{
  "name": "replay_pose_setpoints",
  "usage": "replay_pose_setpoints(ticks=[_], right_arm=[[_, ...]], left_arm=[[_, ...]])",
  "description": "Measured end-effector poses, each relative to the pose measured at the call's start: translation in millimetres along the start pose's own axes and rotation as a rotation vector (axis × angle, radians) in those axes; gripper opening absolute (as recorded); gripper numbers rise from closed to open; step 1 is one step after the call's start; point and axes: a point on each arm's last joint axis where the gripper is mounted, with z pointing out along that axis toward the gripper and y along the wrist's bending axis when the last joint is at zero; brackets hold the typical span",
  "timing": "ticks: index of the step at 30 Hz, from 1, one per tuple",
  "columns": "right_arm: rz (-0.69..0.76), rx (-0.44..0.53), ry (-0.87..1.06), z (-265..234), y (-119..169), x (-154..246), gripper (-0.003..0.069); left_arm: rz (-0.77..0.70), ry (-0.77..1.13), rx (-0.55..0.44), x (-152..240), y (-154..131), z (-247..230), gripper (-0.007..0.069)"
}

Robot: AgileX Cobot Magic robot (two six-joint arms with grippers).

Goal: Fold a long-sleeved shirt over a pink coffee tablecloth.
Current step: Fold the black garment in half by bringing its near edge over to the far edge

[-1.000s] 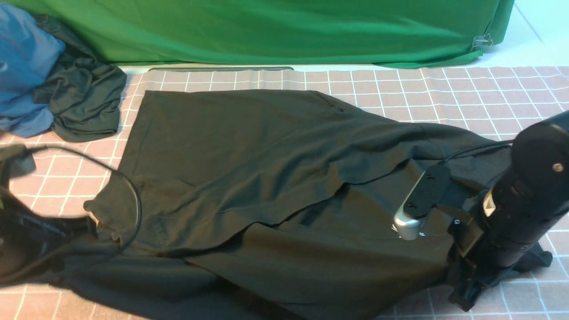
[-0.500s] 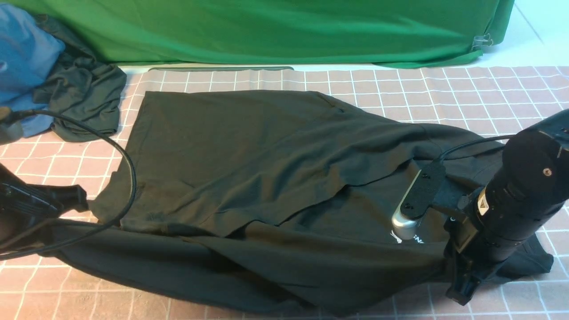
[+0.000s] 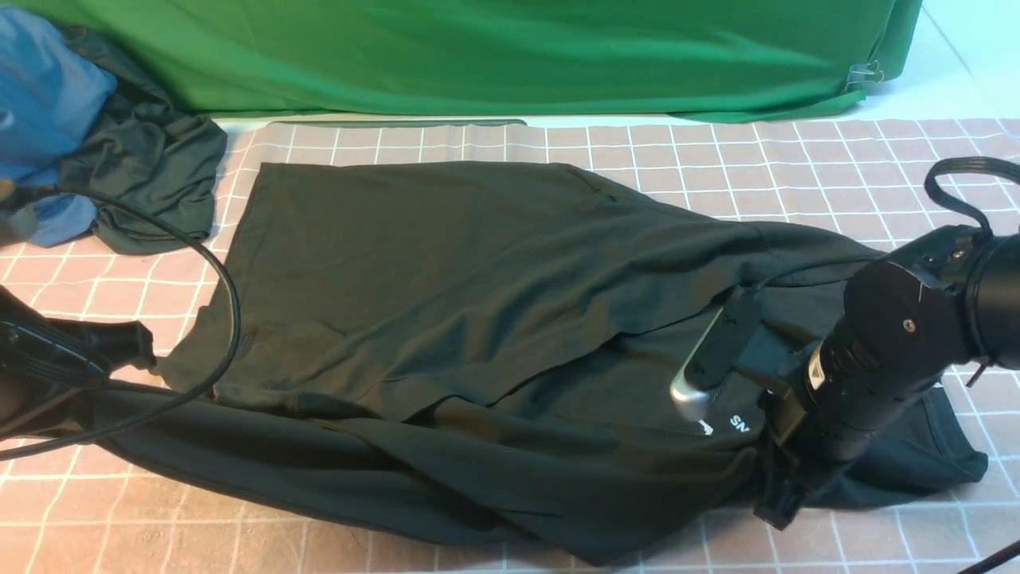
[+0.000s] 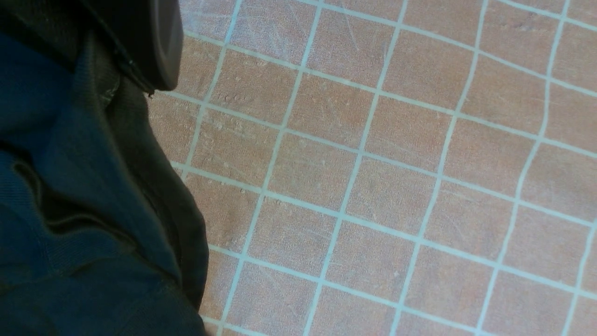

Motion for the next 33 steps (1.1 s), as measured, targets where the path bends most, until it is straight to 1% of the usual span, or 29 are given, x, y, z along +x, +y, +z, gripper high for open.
replay_pose_setpoints(ticks=[3, 6, 8, 10, 13, 17, 20, 21, 23, 25, 28, 30, 31, 32, 33], right_arm=[[0.004, 0.024, -0.056, -6, -5, -11, 0.0161], [0.027, 0.046, -0.108, -13, -9, -21, 0.0261], [0.084, 0.046, -0.118, -19, -12, -26, 0.0328], [0.155, 0.032, -0.09, -25, -13, -29, 0.037], [0.205, -0.005, 0.017, -32, -11, -25, 0.0387], [0.259, -0.128, 0.17, -34, 3, -12, 0.0393], [0.265, -0.179, 0.181, -35, 16, -10, 0.0393], [0.254, -0.196, 0.172, -34, 26, -8, 0.0393], [0.229, -0.2, 0.142, -32, 40, -7, 0.0403], [0.217, -0.198, 0.116, -30, 49, -7, 0.0435], [0.219, -0.167, 0.113, -25, 54, -5, 0.0528], [0.214, -0.104, 0.128, -23, 49, -2, 0.0588], [0.225, -0.055, 0.143, -23, 42, 1, 0.061], [0.221, -0.048, 0.144, -23, 41, 1, 0.0612], [0.248, -0.009, 0.155, -22, 32, 4, 0.0616]], left_arm=[[0.0, 0.0, 0.0, 0, 0, 0, 0.0048], [0.001, 0.0, -0.001, 0, 0, 0, 0.0048], [0.001, 0.0, -0.001, 0, 0, 0, 0.0048], [0.001, -0.001, -0.002, 0, 0, 0, 0.0048], [0.001, -0.001, -0.002, 0, 0, 0, 0.0048], [0.001, -0.001, -0.002, 0, 0, 0, 0.0048], [0.001, -0.001, -0.002, 0, 0, 0, 0.0048], [-0.001, 0.002, 0.001, 0, 0, 0, 0.0048], [-0.006, 0.004, 0.007, 0, -1, 0, 0.0048], [-0.013, 0.007, 0.017, 1, -2, 0, 0.0048], [-0.017, 0.01, 0.022, 1, -2, 0, 0.0048], [-0.017, 0.011, 0.023, 1, -2, 0, 0.0048], [-0.017, 0.011, 0.024, 1, -2, 0, 0.0048], [-0.017, 0.011, 0.024, 1, -2, 0, 0.0048], [-0.016, 0.012, 0.025, 1, -2, 0, 0.0048]])
